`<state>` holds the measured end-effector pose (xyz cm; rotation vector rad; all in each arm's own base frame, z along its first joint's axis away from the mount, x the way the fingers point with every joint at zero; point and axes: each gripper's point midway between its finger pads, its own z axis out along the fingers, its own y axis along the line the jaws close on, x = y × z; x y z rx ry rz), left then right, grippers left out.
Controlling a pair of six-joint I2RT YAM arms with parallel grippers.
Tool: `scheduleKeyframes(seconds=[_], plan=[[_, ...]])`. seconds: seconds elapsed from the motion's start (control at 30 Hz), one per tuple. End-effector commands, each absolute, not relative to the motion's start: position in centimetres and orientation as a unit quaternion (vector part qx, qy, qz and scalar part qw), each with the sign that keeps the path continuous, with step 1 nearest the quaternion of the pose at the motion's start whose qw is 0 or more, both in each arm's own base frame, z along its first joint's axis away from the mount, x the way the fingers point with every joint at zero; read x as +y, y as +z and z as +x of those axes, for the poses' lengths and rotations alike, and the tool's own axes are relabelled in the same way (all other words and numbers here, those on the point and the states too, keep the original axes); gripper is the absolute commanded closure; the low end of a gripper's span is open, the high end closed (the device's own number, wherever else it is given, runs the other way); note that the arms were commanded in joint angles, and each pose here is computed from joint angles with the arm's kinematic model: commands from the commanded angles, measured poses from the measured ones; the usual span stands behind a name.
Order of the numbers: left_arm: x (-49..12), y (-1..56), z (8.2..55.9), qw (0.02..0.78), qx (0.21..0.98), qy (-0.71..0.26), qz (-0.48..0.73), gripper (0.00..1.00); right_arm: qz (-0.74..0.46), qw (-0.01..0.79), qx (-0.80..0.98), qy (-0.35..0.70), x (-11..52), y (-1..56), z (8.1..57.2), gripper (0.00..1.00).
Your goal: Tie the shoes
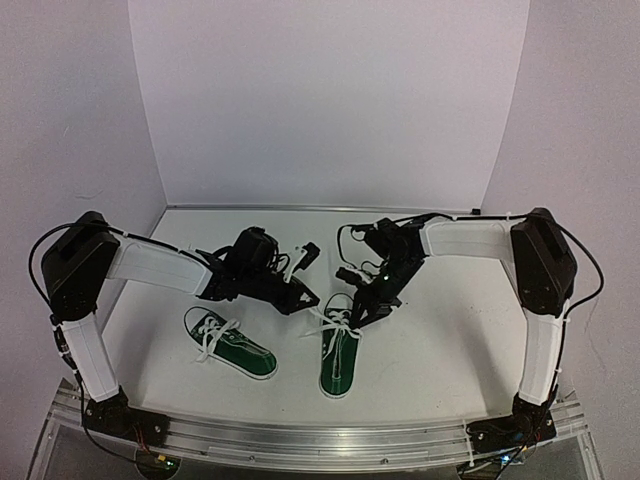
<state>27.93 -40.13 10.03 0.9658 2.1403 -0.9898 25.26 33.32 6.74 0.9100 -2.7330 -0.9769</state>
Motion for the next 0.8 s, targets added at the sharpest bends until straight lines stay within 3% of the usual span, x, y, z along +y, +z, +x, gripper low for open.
scheduleKeyframes(seconds=[0.0,0.07,0.63,0.67,0.77], plan=[[-40.9,11.5,28.5,0.311,0.792,-0.377,0.366,1.0,0.306,0.056,-0.897,-0.313,32.7,6.4,24.3,0.96],[-40.9,11.5,28.5,0.312,0.792,-0.376,0.365,1.0,0.306,0.057,-0.899,-0.309,32.4,6.3,24.1,1.0],[-40.2,11.1,28.5,0.316,0.798,-0.367,0.359,1.0,0.297,0.053,-0.91,-0.285,30.5,6.5,22.9,1.0],[-40.2,11.1,28.5,0.315,0.798,-0.368,0.359,1.0,0.297,0.05,-0.909,-0.289,30.7,6.7,23.0,0.98],[-40.3,11.2,28.5,0.315,0.796,-0.37,0.36,1.0,0.301,0.033,-0.903,-0.304,31.7,7.6,23.9,0.76]])
